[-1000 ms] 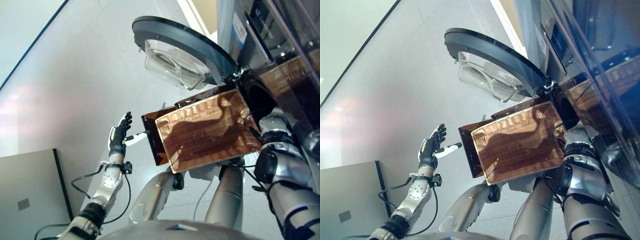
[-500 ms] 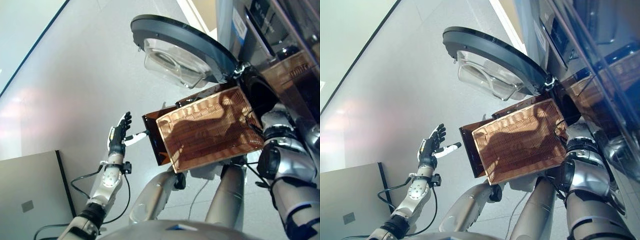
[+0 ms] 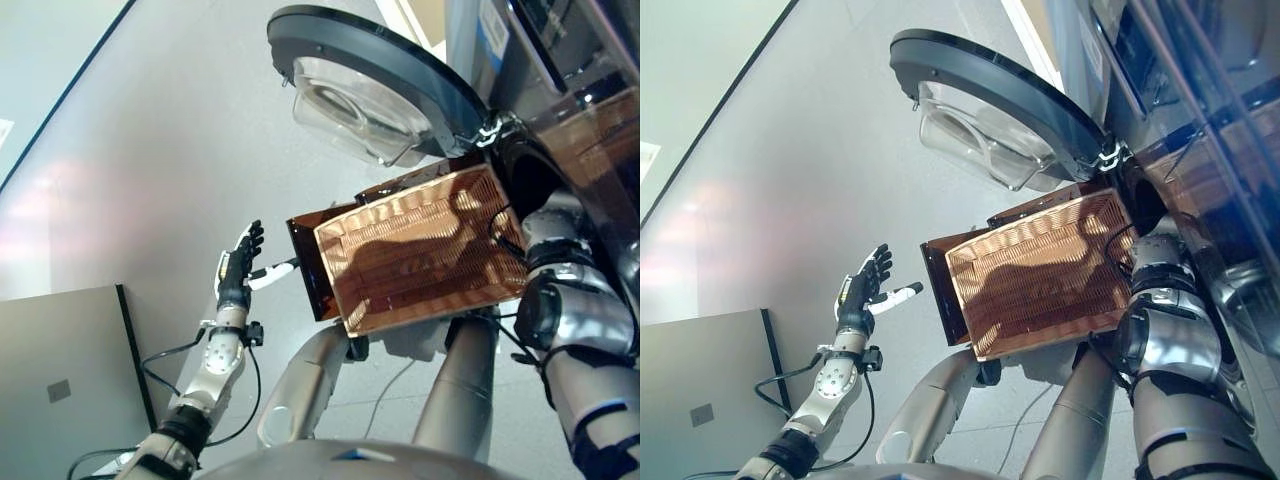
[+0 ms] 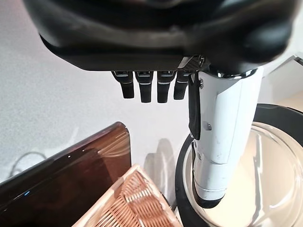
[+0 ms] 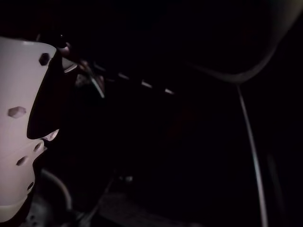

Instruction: Pick up the clothes and place them into the washing machine

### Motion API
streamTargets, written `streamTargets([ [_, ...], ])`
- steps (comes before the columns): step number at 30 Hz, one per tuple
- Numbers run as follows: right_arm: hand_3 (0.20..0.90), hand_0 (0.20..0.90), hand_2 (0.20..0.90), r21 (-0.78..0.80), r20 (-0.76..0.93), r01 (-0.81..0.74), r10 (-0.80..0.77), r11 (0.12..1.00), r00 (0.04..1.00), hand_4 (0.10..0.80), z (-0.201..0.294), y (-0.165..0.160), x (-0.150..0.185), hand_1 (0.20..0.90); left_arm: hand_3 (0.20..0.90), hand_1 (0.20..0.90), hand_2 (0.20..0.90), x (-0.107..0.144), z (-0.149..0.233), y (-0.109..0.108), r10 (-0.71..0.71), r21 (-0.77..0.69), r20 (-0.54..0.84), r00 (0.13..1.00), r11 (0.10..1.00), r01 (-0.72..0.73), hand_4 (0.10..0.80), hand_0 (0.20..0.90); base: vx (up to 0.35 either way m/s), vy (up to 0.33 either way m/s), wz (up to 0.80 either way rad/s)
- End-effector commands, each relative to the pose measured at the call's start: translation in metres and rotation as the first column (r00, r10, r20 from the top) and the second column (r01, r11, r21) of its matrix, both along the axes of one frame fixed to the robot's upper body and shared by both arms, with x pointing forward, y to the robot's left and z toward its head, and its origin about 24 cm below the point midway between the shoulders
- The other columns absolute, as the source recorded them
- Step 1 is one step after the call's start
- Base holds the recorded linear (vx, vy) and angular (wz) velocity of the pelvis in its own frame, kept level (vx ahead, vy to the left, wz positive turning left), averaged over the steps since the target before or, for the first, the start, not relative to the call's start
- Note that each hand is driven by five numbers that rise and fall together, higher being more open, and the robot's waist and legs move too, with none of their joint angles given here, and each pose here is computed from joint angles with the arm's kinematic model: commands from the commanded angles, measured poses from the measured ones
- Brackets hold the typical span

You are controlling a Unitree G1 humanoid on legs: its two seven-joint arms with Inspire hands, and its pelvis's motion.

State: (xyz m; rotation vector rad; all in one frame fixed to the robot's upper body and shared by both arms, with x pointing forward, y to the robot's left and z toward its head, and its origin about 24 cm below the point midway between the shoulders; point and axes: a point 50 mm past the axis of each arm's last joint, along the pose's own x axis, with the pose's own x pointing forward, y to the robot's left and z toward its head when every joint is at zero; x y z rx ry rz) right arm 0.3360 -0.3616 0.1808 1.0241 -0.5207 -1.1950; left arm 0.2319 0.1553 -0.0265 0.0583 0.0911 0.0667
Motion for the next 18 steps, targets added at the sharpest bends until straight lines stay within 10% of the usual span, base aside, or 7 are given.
streamTargets([
  [1, 0.900, 0.900, 0.900, -0.453, 0.161, 0.114, -0.045, 0.884, 0.986, 0.800, 0.127, -0.014, -0.021, 0.900, 0.900, 0.900, 0.900, -0.002, 0.023, 0.033, 0.076, 0.016, 0.140, 0.987, 0.997, -0.079, 0.800, 0.900, 0.000, 0.000, 0.00],
  [6, 0.900, 0.900, 0.900, -0.591, -0.113, 0.058, -0.153, 0.805, 0.982, 0.800, 0.145, -0.018, -0.016, 0.900, 0.900, 0.900, 0.900, -0.001, 0.022, 0.039, 0.090, 0.046, 0.135, 0.987, 0.994, -0.097, 0.800, 0.900, -0.014, 0.002, 0.00],
  [11, 0.900, 0.900, 0.900, -0.797, -0.474, -0.140, -0.464, 0.587, 0.749, 0.800, 0.157, -0.011, -0.002, 0.900, 0.900, 0.900, 0.900, -0.004, 0.031, 0.048, 0.113, 0.089, 0.173, 0.978, 0.987, -0.130, 0.800, 0.900, -0.046, -0.016, -0.07],
  [14, 0.900, 0.900, 0.900, -0.846, -0.492, -0.413, -0.793, 0.339, 0.358, 0.800, 0.144, -0.008, 0.006, 0.900, 0.900, 0.900, 0.900, -0.007, 0.034, 0.053, 0.105, 0.122, 0.176, 0.979, 0.984, -0.128, 0.800, 0.900, -0.029, -0.019, -0.01],
  [18, 0.900, 0.900, 0.900, -0.780, -0.406, -0.578, -0.897, 0.240, 0.174, 0.800, 0.130, -0.006, 0.011, 0.900, 0.900, 0.900, 0.900, -0.008, 0.037, 0.056, 0.098, 0.147, 0.184, 0.978, 0.981, -0.126, 0.800, 0.900, -0.007, -0.009, 0.04],
])
